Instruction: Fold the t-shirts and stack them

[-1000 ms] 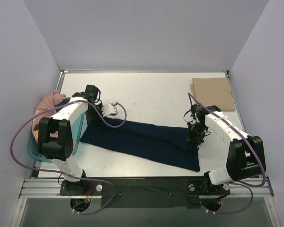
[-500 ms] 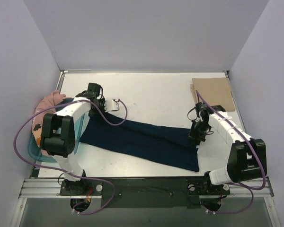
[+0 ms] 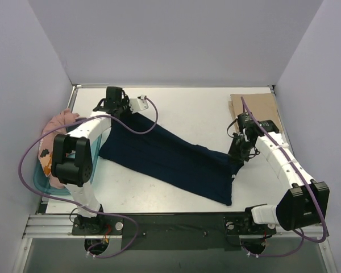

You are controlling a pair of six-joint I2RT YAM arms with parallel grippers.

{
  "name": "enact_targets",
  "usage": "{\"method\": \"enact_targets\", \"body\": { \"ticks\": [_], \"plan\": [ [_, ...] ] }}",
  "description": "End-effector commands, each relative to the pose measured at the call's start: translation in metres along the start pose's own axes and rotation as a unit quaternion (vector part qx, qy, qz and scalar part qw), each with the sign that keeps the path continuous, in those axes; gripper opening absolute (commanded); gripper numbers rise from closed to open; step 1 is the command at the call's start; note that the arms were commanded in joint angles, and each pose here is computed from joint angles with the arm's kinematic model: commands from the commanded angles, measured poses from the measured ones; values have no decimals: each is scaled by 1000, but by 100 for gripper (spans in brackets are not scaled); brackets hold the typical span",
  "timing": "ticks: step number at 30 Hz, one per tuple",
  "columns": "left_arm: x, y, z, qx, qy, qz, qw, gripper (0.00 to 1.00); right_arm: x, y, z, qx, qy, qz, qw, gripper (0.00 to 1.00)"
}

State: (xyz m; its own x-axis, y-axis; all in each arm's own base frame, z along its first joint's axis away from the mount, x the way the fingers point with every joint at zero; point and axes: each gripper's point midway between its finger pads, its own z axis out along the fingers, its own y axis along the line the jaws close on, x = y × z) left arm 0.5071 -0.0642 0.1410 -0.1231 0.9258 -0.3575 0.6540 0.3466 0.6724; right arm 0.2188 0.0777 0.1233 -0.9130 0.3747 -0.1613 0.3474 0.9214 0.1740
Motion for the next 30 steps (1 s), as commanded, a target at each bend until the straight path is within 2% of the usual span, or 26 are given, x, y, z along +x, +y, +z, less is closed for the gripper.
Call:
{"method": "enact_targets", "body": {
  "ticks": [1,6,10,13,17,22,24,27,30],
  "plan": [
    [-8,6,12,-36,-22,8,999,0,21,-12,6,36,36,10,999,0],
    [20,-31,17,8,5,62,998,0,67,-8,23,39,95,-5,995,0],
    [46,-66,13,70,34,99,992,0,101,-19,49,41,134,19,990,0],
    [53,-82,15,93,40,119,988,0,105,-20,64,44,145,20,988,0],
    [62,-69,19,80,66,123,987,0,106,-22,69,51,153,15,987,0],
    [68,-72,10,116,77,163,977,0,111,-28,71,61,160,16,985,0],
    [71,-86,2,151,73,182,969,0,113,-29,71,63,162,14,985,0],
    [76,-102,-7,183,74,183,963,0,112,-30,71,63,160,12,985,0],
    [75,-100,-12,185,79,173,964,0,112,-30,68,65,160,11,985,0]
  ]
}}
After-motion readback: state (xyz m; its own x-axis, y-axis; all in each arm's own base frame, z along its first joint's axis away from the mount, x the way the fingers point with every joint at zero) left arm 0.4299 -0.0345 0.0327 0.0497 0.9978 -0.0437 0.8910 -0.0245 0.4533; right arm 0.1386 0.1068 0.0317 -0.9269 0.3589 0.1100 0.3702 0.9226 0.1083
